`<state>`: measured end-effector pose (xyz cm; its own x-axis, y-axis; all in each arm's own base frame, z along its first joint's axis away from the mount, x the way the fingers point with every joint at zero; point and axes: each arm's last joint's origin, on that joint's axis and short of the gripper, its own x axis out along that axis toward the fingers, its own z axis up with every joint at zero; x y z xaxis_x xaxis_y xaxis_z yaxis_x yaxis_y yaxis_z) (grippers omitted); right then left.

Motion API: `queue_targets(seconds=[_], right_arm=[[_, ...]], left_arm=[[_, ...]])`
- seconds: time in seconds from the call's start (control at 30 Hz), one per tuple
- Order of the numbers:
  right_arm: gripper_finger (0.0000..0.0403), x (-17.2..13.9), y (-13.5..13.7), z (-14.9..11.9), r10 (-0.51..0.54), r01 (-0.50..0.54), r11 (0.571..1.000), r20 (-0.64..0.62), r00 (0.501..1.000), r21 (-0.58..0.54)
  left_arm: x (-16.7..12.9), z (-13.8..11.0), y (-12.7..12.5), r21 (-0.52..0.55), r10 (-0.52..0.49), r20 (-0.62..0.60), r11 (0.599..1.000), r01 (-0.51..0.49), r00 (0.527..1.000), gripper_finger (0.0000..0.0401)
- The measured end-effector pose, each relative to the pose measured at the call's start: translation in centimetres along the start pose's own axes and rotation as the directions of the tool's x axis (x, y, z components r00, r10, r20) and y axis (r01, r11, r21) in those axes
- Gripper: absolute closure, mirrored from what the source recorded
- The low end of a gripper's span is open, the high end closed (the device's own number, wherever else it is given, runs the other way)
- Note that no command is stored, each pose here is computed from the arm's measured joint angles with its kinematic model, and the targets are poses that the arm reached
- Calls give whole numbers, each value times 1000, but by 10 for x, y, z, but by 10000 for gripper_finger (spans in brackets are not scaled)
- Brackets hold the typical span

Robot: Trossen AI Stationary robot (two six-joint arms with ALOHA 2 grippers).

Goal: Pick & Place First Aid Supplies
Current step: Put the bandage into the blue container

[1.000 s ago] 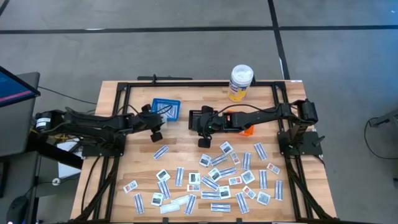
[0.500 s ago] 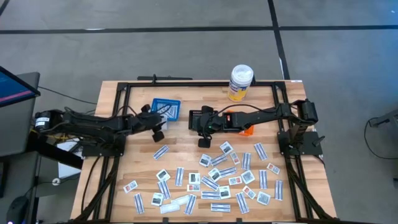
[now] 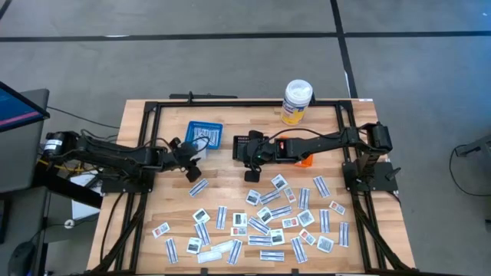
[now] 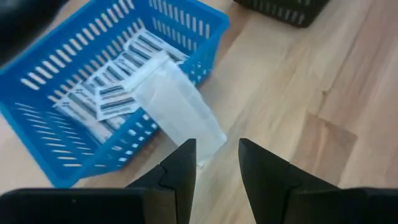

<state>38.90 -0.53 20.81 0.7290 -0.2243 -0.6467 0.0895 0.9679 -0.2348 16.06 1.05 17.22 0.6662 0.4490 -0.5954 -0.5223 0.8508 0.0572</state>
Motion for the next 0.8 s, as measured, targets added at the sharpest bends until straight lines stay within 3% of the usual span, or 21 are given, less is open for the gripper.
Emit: queue_targets(seconds=[0.27,0.4,0.47,0.7,0.8], right_arm=[[326,0,-2,0,-4,4,999,-1,1000,-47],[326,1,-4,0,-8,8,999,6,1000,-45],[326,1,-5,0,-10,11,999,6,1000,-43],[326,3,-13,-1,-25,25,999,1,1000,-29],[326,3,-14,-1,-29,29,999,0,1000,-26]], left_arm=[[10,-16,11,-172,41,-48,984,-48,998,279],[16,-19,15,-237,-13,18,971,17,1000,279],[19,-20,17,-246,-47,42,968,56,998,279],[24,-29,29,-270,11,17,963,-6,1000,279],[26,-31,30,-263,-36,39,964,45,999,279]])
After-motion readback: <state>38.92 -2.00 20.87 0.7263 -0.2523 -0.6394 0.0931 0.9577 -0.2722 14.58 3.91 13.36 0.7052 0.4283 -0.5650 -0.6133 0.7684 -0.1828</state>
